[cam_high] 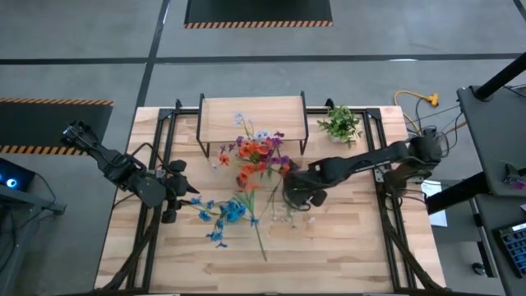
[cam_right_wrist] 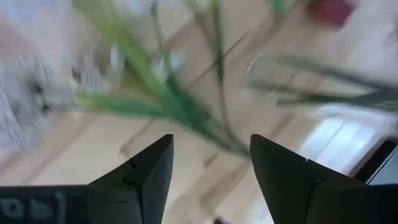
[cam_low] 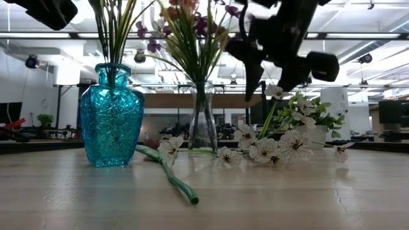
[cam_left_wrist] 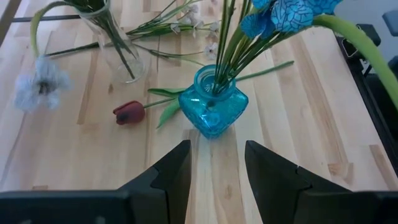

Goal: Pick and place flowers into a vace then onto a shelf
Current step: Put the white flowers into the blue vase

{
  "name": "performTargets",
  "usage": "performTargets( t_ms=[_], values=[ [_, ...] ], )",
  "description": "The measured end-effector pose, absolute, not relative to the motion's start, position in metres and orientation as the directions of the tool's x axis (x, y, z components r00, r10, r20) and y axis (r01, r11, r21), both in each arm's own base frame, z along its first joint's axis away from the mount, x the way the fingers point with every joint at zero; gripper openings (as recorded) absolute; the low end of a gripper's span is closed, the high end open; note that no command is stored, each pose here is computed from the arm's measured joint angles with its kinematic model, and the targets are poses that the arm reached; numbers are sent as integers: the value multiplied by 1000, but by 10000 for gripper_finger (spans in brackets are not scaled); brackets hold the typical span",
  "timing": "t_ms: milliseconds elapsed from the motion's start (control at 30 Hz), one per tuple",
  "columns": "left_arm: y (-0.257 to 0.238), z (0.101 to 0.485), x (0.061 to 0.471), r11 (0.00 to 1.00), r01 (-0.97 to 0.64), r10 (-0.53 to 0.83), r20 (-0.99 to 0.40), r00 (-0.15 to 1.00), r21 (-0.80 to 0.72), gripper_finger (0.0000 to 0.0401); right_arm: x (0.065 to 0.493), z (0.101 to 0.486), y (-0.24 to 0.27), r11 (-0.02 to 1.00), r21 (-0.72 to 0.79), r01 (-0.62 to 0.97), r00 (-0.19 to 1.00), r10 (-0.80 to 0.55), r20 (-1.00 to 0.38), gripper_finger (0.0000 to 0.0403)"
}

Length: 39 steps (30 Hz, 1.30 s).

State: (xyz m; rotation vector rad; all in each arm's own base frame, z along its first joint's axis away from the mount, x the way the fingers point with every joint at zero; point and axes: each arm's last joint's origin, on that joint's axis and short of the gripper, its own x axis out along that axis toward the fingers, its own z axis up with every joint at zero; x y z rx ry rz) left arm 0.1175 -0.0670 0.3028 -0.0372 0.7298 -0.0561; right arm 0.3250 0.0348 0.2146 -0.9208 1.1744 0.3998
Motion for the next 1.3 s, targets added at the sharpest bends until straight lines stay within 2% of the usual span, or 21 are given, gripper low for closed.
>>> performTargets(
  t_ms=[167,400,600,800,900,1033,1300],
  values=[
    [-67,303,118,998,38,-64,-665,744,-54,134,328,201,34,581,-340,-739,246,-238,-940,203],
    [-67,303,118,998,38,-66,-662,747,-56,134,331,189,42,557,-324,-765,227,-238,-944,179],
    [-68,303,118,998,39,-68,-659,749,-58,134,334,185,52,453,-360,-816,274,-246,-930,158],
    [-68,304,119,997,39,-70,-654,753,-62,134,332,176,51,447,-361,-818,281,-237,-930,149],
    [-68,304,119,997,39,-70,-654,753,-62,134,331,170,51,443,-377,-814,304,-230,-925,159],
    [-68,304,119,997,39,-70,-654,753,-62,134,329,163,51,418,-387,-822,320,-223,-921,193],
    [-68,304,119,998,24,-51,-648,760,-50,134,327,150,48,281,-413,-866,362,-218,-906,251]
  ],
)
